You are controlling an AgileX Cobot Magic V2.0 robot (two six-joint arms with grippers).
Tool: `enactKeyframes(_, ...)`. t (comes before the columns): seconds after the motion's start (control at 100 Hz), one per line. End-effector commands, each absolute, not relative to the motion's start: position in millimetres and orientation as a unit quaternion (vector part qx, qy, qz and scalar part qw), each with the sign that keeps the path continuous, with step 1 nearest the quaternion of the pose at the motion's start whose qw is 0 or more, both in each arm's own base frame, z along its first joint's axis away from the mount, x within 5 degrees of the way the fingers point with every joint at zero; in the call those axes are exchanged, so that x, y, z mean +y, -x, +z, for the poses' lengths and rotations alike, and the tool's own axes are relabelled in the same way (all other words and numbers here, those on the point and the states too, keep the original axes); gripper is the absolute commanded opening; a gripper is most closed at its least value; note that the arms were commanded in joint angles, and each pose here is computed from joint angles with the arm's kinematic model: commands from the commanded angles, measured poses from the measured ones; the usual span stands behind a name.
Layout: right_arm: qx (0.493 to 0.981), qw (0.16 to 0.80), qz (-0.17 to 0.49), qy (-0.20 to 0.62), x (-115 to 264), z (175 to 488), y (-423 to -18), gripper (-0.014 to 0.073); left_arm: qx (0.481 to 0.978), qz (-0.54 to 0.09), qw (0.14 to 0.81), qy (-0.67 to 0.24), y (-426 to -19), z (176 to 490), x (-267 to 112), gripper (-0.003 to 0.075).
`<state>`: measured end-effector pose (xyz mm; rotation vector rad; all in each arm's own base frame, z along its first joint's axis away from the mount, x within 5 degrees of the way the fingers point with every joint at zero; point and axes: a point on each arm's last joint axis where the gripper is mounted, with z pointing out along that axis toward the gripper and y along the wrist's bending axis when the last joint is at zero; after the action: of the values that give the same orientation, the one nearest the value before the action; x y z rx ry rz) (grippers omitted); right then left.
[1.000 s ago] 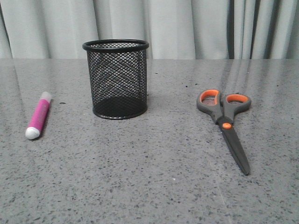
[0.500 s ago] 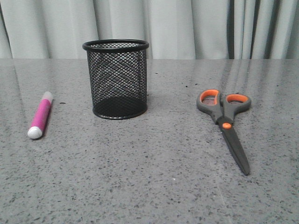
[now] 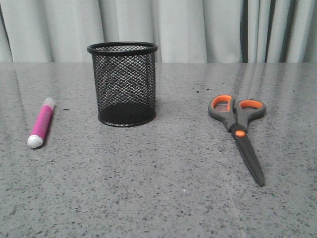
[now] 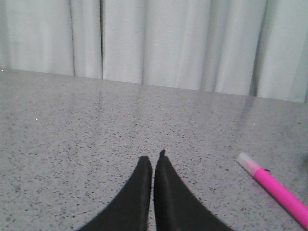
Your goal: Put pen and scissors into bin
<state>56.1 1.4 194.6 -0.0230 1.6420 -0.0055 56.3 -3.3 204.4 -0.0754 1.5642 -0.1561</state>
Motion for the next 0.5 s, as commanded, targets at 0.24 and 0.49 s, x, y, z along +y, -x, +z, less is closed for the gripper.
enactKeyframes(0.24, 0.662, 0.723, 0.142, -0.138, -0.3, 205.6, -54.6, -0.0057, 0.644, -0.241, 0.699, 0.196, -54.6, 205.6, -2.1, -0.002)
enactKeyframes(0.49, 0.65, 0.708, 0.209, -0.181, 2.2, 213.5, -53.0, -0.0057, 0.632, -0.308, 0.671, 0.233, -52.6, 214.6, -5.6, -0.002)
